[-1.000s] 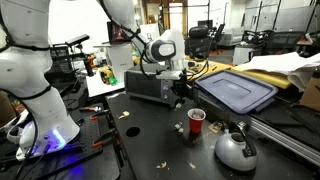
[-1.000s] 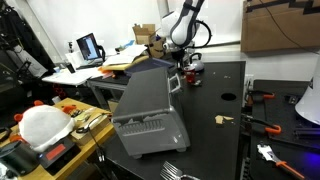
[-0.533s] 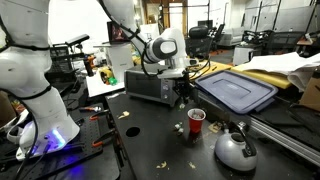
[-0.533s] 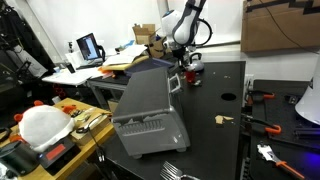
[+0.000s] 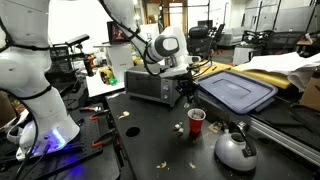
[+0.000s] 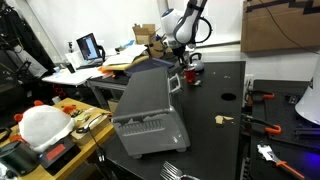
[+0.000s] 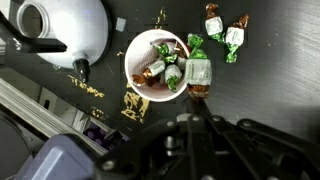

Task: Put two pieces of candy in the red cup.

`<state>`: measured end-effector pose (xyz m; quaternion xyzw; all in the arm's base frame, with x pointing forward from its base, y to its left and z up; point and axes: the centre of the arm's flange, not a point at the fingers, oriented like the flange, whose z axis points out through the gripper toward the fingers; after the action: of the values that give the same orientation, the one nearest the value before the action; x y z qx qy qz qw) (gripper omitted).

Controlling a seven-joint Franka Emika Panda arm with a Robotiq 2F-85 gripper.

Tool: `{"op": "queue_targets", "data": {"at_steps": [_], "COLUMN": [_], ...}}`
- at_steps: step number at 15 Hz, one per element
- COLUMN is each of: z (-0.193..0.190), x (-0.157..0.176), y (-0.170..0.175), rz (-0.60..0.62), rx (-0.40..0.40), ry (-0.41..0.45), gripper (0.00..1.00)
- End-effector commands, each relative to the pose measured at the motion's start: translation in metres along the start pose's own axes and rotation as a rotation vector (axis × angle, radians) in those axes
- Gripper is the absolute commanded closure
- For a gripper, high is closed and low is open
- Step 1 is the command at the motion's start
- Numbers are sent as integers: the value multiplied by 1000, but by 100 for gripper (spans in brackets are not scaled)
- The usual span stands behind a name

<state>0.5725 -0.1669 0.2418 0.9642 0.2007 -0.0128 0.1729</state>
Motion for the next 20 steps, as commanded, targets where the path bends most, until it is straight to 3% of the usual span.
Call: {"op": "queue_targets", "data": {"at_steps": [1, 20], "z": [-9, -12], "x": [0, 4], "y": [1, 0], "rz": [-12, -59], "rx": [-28, -58], "ry": [-30, -41], "gripper": [100, 100]}}
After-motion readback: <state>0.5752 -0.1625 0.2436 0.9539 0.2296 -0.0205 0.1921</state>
